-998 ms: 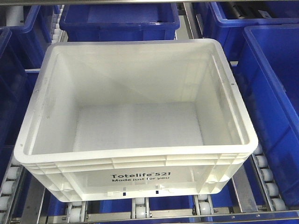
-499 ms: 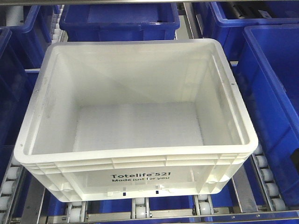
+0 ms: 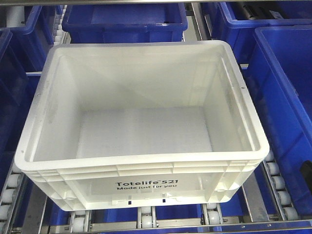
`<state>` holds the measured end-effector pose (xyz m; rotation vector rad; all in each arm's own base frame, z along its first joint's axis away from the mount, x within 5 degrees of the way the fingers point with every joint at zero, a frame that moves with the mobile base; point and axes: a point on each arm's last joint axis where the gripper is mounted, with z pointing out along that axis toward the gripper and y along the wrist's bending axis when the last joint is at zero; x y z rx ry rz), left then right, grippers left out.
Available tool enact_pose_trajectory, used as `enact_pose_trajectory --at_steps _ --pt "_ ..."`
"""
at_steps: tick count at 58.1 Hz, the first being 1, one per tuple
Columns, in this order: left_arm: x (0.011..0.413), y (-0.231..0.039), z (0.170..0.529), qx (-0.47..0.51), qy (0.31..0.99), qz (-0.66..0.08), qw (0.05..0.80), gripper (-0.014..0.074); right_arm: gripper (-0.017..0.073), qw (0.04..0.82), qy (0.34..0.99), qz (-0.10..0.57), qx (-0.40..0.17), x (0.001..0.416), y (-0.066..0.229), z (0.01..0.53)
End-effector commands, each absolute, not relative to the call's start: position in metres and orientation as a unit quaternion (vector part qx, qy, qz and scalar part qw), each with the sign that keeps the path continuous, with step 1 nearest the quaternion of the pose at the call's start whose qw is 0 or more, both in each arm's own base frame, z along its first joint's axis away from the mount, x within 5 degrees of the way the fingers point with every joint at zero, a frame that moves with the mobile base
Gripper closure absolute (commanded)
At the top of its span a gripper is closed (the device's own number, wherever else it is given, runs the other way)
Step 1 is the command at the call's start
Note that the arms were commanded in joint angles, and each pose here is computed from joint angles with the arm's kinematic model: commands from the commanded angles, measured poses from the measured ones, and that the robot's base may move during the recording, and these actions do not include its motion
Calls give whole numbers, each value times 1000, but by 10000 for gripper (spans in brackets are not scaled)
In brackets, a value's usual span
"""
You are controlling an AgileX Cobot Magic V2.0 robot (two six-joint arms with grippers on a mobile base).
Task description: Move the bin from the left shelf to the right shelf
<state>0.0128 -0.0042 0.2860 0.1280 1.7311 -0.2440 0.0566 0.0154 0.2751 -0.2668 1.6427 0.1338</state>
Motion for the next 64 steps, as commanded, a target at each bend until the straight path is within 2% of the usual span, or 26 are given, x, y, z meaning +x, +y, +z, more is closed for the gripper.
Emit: enact_pose_trajectory --at_steps 1,28,39,50,64 --pt "9 -3 299 55 726 -115 676 245 -27 701 701 54 -116 58 15 289" --pt "9 -3 299 55 726 -115 676 245 -27 697 706 56 -115 58 15 288" --pt "9 -4 300 53 722 -121 679 245 -27 717 686 56 -110 58 15 294" --pt "11 -4 300 52 712 -122 690 245 -26 694 709 73 -99 58 15 288" --pt "34 -9 268 51 676 -119 725 245 52 709 695 54 -108 60 14 285"
